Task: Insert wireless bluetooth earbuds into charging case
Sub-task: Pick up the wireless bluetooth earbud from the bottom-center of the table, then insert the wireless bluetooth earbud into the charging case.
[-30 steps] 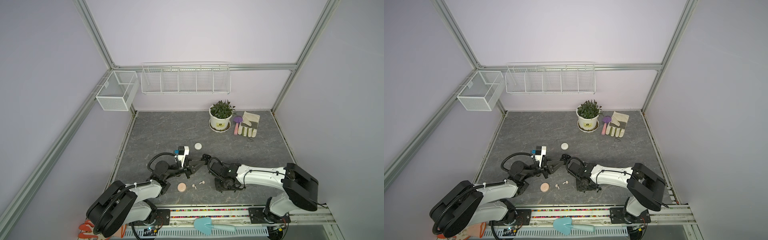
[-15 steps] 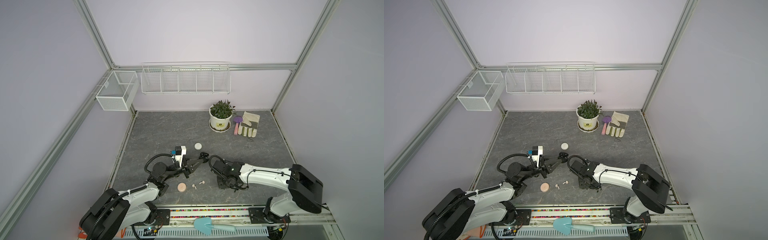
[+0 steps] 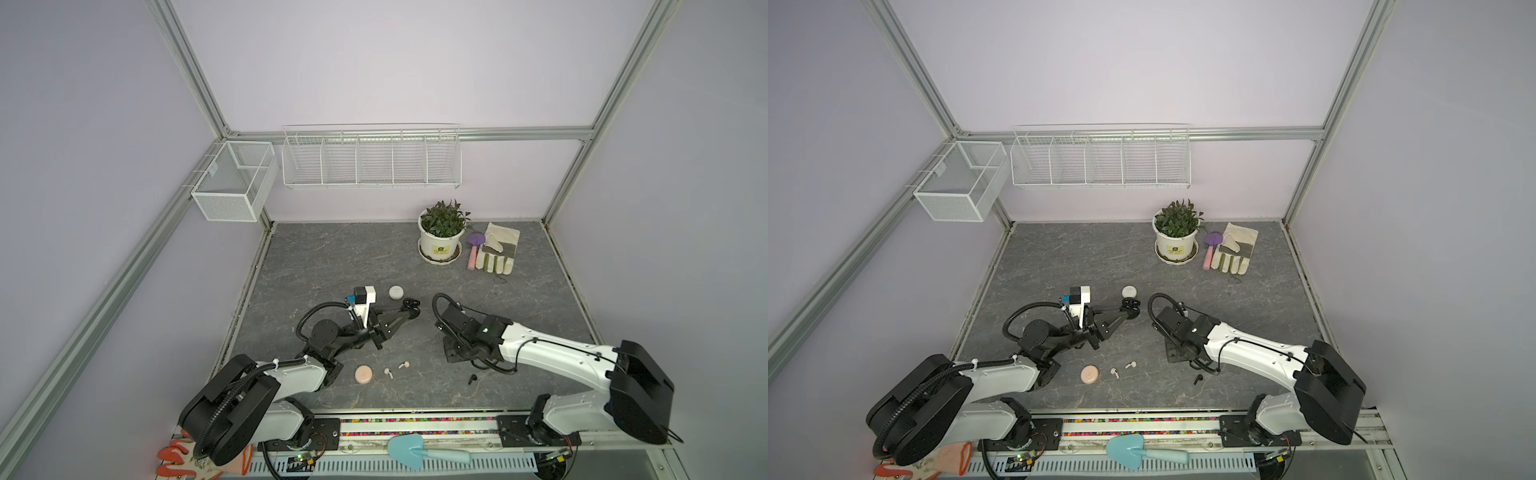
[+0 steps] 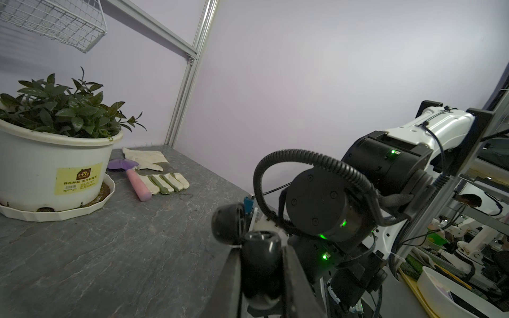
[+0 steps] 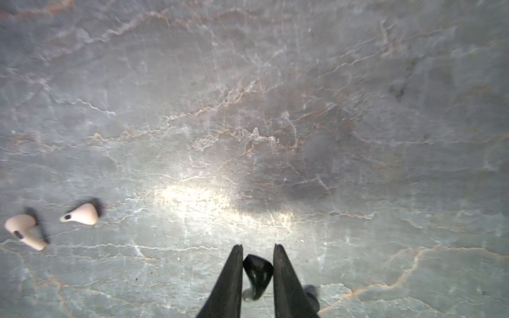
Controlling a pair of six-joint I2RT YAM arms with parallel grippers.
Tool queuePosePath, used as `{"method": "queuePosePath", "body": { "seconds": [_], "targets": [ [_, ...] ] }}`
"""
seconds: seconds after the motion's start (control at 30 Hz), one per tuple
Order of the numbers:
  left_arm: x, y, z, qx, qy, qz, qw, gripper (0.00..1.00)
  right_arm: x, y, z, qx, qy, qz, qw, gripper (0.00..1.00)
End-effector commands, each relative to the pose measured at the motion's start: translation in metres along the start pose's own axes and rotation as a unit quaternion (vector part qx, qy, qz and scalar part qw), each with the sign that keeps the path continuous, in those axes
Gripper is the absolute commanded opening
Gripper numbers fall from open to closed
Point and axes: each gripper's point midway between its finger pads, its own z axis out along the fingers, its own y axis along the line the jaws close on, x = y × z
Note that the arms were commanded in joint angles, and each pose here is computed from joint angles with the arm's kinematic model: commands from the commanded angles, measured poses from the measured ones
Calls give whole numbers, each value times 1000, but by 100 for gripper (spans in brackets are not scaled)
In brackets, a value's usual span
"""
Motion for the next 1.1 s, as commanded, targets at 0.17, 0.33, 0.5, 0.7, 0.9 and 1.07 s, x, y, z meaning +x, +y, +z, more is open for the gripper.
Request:
{"method": "queuePosePath", "body": {
  "seconds": [0.17, 0.33, 0.5, 0.7, 0.9, 1.07],
  "targets": [
    [-43, -11, 17, 32, -54, 55, 997, 0, -56, -16, -83, 3, -111, -40, 993, 23],
    [-52, -13, 30, 52, -54, 72, 995, 0, -84, -12, -137, -18, -171, -57, 983, 23],
    [-54, -13, 38, 65, -51, 92, 992, 0, -103, -2, -180, -47, -223, -75, 971, 22],
    [-58, -15, 43, 76, -52, 101, 991, 0, -125, 36, -218, -90, -267, -109, 953, 22],
    [-59, -18, 45, 82, -51, 99, 990, 0, -153, 73, -240, -121, -315, -131, 932, 22],
    [-59, -18, 46, 83, -52, 97, 990, 0, -169, 91, -251, -148, -341, -122, 921, 21]
  ]
}}
